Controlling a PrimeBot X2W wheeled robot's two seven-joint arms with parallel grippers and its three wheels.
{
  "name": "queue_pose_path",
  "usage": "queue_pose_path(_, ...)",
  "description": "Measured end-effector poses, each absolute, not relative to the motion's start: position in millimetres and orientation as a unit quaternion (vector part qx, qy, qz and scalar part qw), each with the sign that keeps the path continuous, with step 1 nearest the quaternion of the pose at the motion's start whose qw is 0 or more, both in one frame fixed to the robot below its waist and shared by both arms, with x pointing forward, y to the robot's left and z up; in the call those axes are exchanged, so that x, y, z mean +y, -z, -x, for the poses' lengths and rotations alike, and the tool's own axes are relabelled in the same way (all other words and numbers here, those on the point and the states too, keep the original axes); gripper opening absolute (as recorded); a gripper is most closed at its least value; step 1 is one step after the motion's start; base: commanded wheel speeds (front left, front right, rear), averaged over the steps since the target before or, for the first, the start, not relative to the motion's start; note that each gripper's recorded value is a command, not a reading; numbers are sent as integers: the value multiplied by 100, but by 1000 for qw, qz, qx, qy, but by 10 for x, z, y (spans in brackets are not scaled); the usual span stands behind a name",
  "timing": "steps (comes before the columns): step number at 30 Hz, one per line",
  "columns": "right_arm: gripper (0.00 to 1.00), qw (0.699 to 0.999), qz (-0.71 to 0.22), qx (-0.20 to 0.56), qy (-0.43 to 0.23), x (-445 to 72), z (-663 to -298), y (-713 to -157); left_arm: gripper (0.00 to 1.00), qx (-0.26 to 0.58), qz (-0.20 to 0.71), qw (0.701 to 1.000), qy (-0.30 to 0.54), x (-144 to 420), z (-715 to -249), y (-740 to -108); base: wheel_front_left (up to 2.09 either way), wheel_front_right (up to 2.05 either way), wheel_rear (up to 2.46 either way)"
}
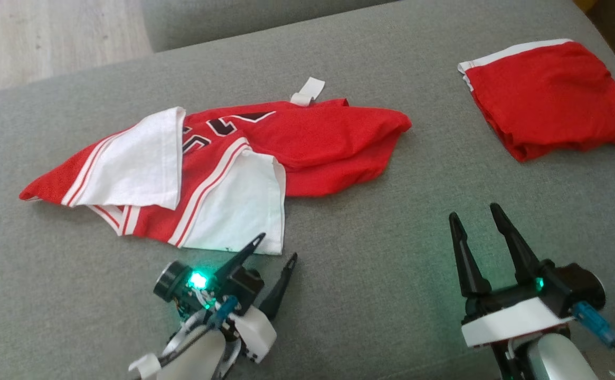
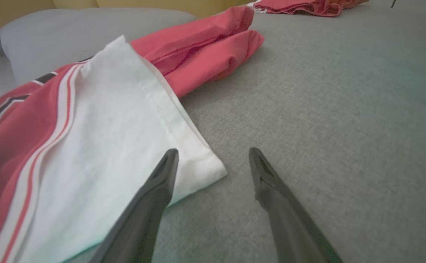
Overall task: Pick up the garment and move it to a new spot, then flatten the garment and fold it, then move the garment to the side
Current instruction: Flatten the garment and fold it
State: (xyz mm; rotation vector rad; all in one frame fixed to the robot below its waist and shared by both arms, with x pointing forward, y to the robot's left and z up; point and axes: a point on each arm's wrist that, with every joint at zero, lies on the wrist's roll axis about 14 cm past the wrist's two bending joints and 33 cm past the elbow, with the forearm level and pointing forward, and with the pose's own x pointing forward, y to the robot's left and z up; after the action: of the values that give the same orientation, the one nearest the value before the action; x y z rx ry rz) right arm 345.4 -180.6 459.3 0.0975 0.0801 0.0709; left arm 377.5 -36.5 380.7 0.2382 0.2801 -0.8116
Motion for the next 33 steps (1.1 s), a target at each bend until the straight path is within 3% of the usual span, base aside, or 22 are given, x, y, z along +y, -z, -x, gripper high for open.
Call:
queue_pose_path(3,100,998,-48,39,-34,-1821,-3475,-4601,100,147,-118,901,392,-361,-3809,-3744,0,0,0)
queue_pose_path(4,100,998,-48,40,-33,-1828,-3475,-4595,92,154,-121,898,394,-358,-3799,-3701,0,0,0)
queue_pose_path(6,100,998,-48,41,-31,-1838,-3472,-4587,5,162,-121,896,395,-360,-3801,-3660,0,0,0)
queue_pose_path(7,100,998,-48,41,-31,-1839,-3472,-4588,0,166,-120,897,392,-348,-3807,-3644,0,0,0)
queue_pose_path(13,100,998,-48,36,-34,-1826,-3507,-4613,0,153,-114,910,369,-280,-3877,-3754,0,0,0)
queue_pose_path(17,100,997,-50,31,-47,-1746,-3531,-4643,0,87,-102,939,317,-91,-4031,-4129,0,0,0)
queue_pose_path(25,100,995,-55,33,-79,-1541,-3507,-4628,0,-58,-103,981,155,871,-4092,-5050,0,0,0)
queue_pose_path(33,100,991,-53,38,-114,-1351,-3522,-4604,0,-138,-145,979,36,1771,-3884,-5665,0,0,0)
